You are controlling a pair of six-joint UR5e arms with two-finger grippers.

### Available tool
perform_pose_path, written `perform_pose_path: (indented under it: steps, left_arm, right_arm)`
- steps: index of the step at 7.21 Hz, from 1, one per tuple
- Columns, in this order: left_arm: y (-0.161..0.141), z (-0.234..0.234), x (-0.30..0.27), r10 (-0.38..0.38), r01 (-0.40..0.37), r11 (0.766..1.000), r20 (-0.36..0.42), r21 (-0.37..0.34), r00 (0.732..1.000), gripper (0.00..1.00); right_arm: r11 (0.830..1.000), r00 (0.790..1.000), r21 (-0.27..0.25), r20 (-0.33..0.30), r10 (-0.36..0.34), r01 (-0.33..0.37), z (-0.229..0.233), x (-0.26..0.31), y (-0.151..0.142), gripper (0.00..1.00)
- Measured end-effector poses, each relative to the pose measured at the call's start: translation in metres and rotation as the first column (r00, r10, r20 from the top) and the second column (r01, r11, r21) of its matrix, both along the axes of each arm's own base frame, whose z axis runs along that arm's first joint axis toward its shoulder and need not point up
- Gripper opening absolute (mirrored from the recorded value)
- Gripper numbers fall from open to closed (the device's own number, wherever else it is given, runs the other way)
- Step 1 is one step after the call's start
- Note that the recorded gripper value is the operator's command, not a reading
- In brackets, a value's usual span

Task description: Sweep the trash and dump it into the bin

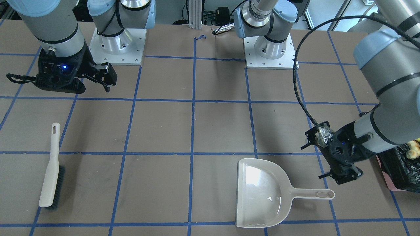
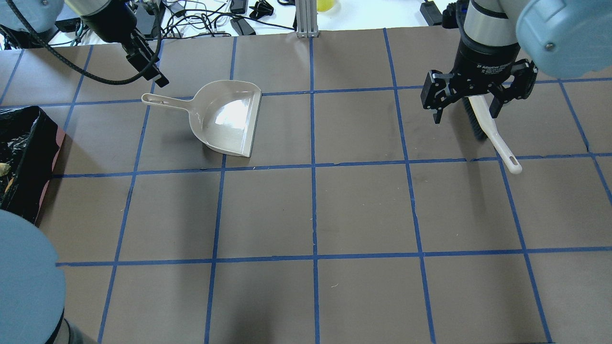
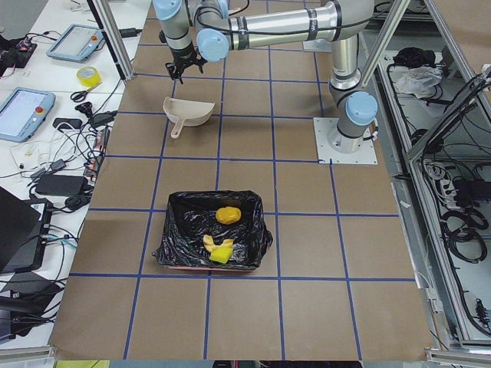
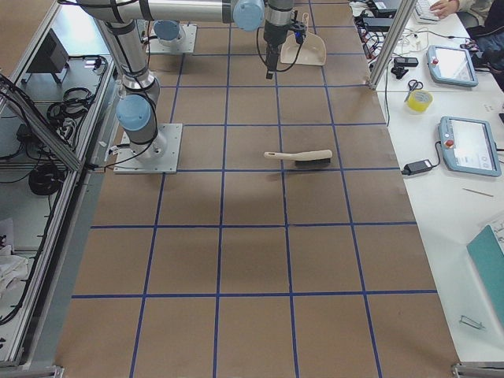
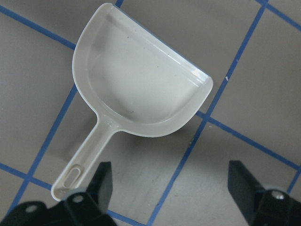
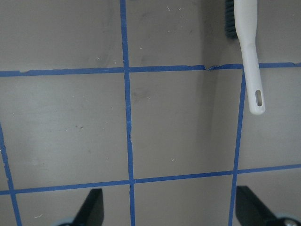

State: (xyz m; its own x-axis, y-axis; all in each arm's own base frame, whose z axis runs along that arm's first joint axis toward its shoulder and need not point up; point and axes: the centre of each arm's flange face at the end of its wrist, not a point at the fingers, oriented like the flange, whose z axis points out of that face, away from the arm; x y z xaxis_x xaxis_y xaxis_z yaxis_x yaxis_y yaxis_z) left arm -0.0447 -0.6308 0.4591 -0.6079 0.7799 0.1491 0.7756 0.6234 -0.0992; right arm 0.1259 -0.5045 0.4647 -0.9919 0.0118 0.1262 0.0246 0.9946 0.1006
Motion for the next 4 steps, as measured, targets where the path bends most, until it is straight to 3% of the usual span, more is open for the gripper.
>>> perform_pose_path:
  steps: [2, 4]
  left_arm:
    - [0.034, 0.034, -0.017, 0.226, -0.227, 0.973, 0.039, 0.048, 0.973, 0.92]
    - [0.064, 0.050, -0.058, 0.389, -0.396, 0.917, 0.110, 0.049, 0.915, 0.92]
  right_arm:
    - [1.000, 1.000, 0.001, 0.000, 0.000, 0.000, 0.000, 0.000, 0.000, 1.00]
    - [1.000, 1.000, -0.001, 0.000, 0.000, 0.000, 0.000, 0.000, 0.000, 1.00]
